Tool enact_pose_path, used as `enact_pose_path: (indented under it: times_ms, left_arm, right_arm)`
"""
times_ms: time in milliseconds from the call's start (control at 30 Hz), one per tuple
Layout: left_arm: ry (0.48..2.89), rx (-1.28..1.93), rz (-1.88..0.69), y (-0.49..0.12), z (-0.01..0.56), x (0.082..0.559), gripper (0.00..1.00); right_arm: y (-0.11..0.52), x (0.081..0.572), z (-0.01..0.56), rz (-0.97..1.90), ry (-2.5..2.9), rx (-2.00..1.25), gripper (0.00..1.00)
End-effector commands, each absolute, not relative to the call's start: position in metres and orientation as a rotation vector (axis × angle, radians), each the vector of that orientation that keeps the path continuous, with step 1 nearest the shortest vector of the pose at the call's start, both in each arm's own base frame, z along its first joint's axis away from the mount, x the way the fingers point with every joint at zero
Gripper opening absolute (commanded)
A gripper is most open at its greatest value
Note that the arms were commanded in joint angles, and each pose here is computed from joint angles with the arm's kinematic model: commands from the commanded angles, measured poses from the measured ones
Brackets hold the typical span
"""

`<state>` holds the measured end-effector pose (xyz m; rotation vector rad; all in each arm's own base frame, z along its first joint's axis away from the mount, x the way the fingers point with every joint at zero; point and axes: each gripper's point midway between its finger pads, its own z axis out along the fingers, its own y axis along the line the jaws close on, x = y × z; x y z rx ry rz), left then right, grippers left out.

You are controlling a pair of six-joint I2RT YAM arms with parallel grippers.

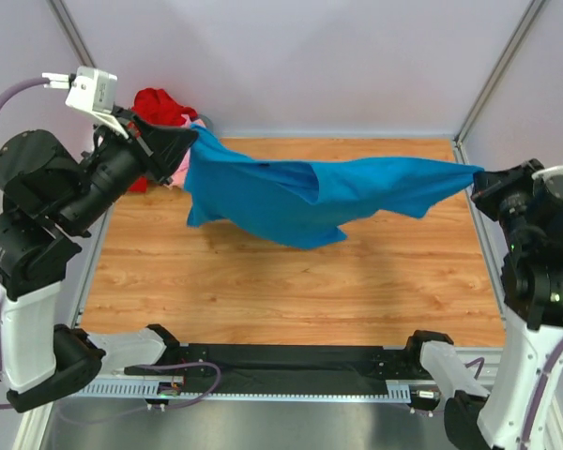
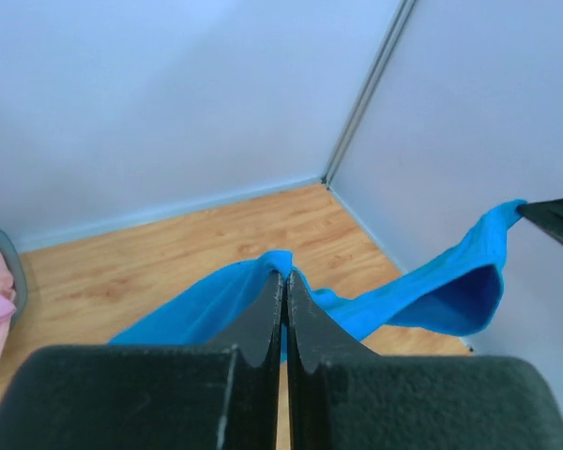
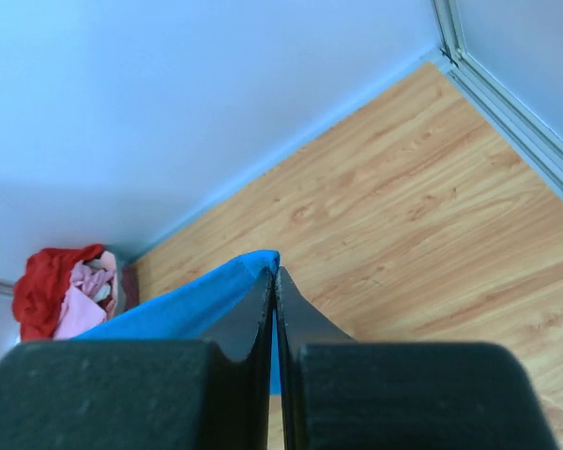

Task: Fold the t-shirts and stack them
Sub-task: Flatten the tshirt out

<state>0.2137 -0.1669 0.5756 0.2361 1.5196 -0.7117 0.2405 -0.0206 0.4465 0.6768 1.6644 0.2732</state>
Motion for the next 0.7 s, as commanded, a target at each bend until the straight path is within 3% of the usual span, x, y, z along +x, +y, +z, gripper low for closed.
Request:
enact_pose_path:
  times_ms: [0,300,500,600,667]
  left_arm:
    - [1.649,0.270,-0.697,-0.174,0.538,0.216,0.00]
    - [1.666,0.375,-0.843,-0.191,0.521,0.191,0.00]
    - [1.544,0.382,-0.767,-0.185,0.561,0.202,0.00]
    - [1.509,0.389,-0.667,-0.195,0.582,0.236,0.00]
    - [1.540,0.444,-0.612,-0.229,0.568,0.284,0.00]
  right_arm:
    - [-0.011,0.207,0.463,0.296,1.623,0.621,0.00]
    - [-0.001,0.179,0.468,0.337,1.572,0.579,0.01]
    - [0.014,0.194,0.466,0.436,1.602,0.548,0.01]
    - [0.024,0.213,0.463,0.505,1.636,0.524,0.00]
    - [0.015,0.229,0.455,0.471,1.660,0.561,0.00]
